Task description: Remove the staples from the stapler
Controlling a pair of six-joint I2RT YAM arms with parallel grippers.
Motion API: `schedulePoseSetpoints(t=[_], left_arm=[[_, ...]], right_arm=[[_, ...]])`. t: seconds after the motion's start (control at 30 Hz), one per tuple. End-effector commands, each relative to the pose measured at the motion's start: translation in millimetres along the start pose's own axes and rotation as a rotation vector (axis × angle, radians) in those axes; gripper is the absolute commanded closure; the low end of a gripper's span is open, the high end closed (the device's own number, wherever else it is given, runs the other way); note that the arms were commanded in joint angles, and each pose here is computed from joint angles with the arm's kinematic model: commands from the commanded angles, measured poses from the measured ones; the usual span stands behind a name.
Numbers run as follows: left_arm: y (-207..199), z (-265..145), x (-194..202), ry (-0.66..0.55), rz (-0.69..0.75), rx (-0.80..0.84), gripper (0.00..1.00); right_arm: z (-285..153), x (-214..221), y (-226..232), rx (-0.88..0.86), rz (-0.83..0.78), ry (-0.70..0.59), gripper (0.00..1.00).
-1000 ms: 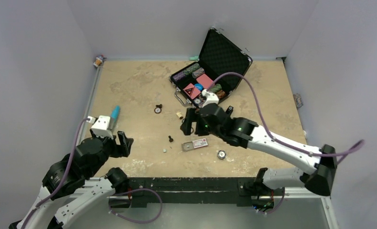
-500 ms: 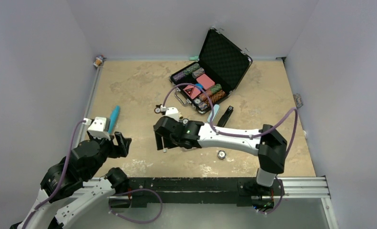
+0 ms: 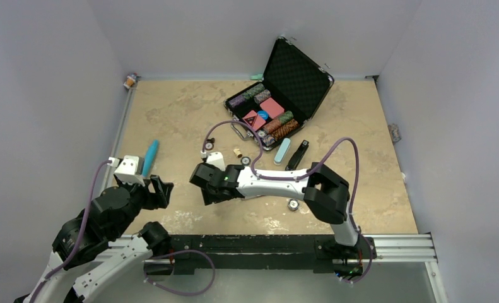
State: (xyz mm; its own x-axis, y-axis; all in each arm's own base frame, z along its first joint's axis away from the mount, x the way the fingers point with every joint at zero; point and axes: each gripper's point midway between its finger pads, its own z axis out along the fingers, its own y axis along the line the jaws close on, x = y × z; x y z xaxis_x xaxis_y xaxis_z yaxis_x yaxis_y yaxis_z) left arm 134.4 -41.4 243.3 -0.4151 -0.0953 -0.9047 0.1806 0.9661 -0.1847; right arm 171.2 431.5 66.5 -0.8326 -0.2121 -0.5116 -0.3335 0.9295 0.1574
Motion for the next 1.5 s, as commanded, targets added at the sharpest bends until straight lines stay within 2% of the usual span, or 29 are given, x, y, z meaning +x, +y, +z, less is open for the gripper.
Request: schedulePoseSetpoints(t=[0.0, 0.2, 0.33, 1.47], left_arm=[[-1, 1, -6, -0.032, -0.021, 0.0, 0.25], [-1, 1, -6, -0.032, -0.021, 0.002, 0.25], [-1, 1, -6, -0.031, -0.02, 0.002, 0.25], [-1, 0, -6, -0.038, -0.023, 0.006, 0.25]], right_arm=[[-1, -11, 10, -0.001, 0.014, -0.031, 0.42], [16, -2, 10, 0.024, -0.006, -0.005, 0.43], [23, 2, 8, 0.036, -0.005, 0.003, 0.47], [46, 11, -6, 0.115, -0.028, 0.023, 0.63]])
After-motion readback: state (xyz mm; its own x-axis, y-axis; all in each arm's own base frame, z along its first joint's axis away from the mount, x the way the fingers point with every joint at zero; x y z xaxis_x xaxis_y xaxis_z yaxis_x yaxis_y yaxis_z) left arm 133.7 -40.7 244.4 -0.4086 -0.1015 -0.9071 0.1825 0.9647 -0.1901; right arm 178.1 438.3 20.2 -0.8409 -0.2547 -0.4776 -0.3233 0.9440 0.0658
